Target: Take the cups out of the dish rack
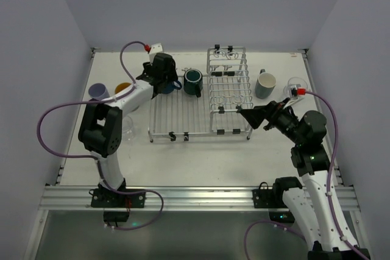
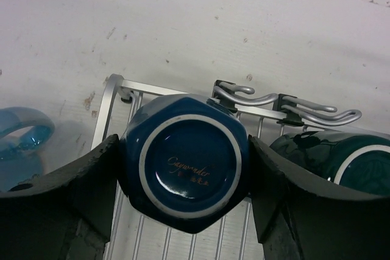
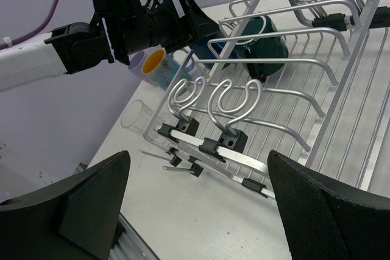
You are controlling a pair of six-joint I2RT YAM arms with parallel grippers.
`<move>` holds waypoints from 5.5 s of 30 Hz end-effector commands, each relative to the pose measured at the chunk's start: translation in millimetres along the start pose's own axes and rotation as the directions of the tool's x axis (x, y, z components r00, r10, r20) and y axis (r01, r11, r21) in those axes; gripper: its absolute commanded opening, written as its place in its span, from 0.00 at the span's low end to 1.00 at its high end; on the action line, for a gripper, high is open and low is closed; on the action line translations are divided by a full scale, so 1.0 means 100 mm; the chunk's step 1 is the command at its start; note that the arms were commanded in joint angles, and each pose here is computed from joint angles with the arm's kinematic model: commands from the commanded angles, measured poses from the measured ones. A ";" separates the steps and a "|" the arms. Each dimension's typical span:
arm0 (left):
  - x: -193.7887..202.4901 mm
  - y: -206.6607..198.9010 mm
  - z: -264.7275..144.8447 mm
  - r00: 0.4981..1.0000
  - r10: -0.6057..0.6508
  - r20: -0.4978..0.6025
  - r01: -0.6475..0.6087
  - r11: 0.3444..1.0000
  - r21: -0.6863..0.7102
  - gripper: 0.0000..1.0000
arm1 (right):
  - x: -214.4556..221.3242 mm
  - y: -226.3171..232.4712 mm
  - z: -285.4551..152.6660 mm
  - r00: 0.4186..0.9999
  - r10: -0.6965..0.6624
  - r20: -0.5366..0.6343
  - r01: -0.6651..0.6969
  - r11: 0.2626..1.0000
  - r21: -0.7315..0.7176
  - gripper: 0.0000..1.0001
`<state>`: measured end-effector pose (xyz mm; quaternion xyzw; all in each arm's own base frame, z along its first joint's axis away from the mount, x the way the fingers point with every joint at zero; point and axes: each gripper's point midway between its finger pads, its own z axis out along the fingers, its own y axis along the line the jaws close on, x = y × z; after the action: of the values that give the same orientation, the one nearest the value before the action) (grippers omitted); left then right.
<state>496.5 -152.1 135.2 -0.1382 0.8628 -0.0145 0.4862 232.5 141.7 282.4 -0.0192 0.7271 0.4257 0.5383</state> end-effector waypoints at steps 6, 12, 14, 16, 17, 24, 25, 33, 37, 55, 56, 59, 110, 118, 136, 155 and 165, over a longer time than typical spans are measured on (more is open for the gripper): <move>-0.76 -0.12 -0.54 0.974 -0.106 0.199 0.071 0.981 0.179 0.18 | -0.16 0.33 -0.06 1.000 0.000 0.020 0.001 0.996 -0.093 0.96; -0.87 0.01 -1.00 0.955 -0.147 0.256 0.084 0.966 0.244 0.00 | -0.21 0.48 -0.06 0.999 0.021 0.029 -0.017 0.991 -0.135 0.96; -0.88 0.00 -1.10 0.952 -0.161 0.260 0.086 0.957 0.278 0.00 | -0.21 0.54 -0.05 0.999 0.035 0.024 -0.031 0.988 -0.153 0.96; -0.91 0.00 -1.26 0.945 -0.191 0.266 0.102 0.943 0.317 0.00 | -0.26 0.60 -0.04 0.998 0.042 0.041 -0.035 0.986 -0.163 0.96; -0.91 -0.03 -1.32 0.945 -0.199 0.259 0.100 0.931 0.350 0.00 | -0.26 0.65 -0.03 0.998 0.060 0.034 -0.053 0.983 -0.178 0.96; -1.08 -0.22 -2.24 0.909 -0.322 0.263 0.080 0.758 0.648 0.00 | -0.48 1.01 0.04 0.987 0.130 0.096 -0.099 0.955 -0.278 0.97; -1.06 -0.28 -2.38 0.915 -0.318 0.248 0.060 0.715 0.697 0.00 | -0.46 1.07 0.06 0.987 0.137 0.086 -0.106 0.949 -0.296 0.97; -1.04 -0.34 -3.39 0.889 -0.397 0.230 -0.041 0.430 0.902 0.00 | -0.40 1.26 0.39 0.974 0.218 0.059 -0.189 0.928 -0.320 0.97; -0.98 -0.34 -3.73 0.887 -0.411 0.209 -0.079 0.311 0.947 0.00 | -0.30 1.39 0.59 0.963 0.270 0.014 -0.249 0.907 -0.340 0.97; -0.70 -0.29 -4.43 0.909 -0.409 0.074 -0.094 -0.029 0.995 0.00 | -0.24 2.32 0.85 0.938 0.325 -0.121 -0.328 0.721 -0.610 0.74; -0.69 -0.29 -4.44 0.910 -0.408 0.070 -0.092 -0.034 0.995 0.00 | -0.25 2.35 0.85 0.932 0.337 -0.134 -0.344 0.704 -0.621 0.69; -0.69 -0.27 -4.52 0.911 -0.408 0.061 -0.091 -0.055 0.994 0.01 | -0.26 2.43 0.83 0.920 0.357 -0.163 -0.371 0.653 -0.661 0.50; -0.23 0.83 -3.26 0.917 -0.011 0.399 -0.224 0.813 0.538 1.00 | -1.27 -0.15 -0.42 0.956 -0.278 0.095 0.161 0.766 0.623 0.00; -0.02 0.87 -3.07 0.928 0.027 0.372 -0.231 0.826 0.515 1.00 | -0.77 -1.14 0.02 0.987 -0.095 -0.132 0.161 0.696 0.700 0.00; 0.08 0.86 -2.97 0.943 0.049 0.329 -0.222 0.830 0.511 1.00 | 0.41 -2.26 0.43 0.895 0.200 -0.398 0.214 0.591 0.778 0.00; -0.12 0.36 -2.71 0.988 0.064 0.141 -0.135 0.806 0.577 1.00 | 0.04 -1.95 0.38 0.956 0.110 -0.273 0.145 0.631 0.762 0.76; -0.07 -0.37 -1.97 0.998 0.056 0.028 -0.063 0.864 0.499 1.00 | -0.47 -0.89 0.04 0.996 -0.076 0.055 0.036 0.852 0.522 0.97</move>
<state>313.8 -185.9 247.5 0.0470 0.8344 -0.2278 0.4998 307.6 52.4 257.0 0.1332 0.8194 0.1451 0.5384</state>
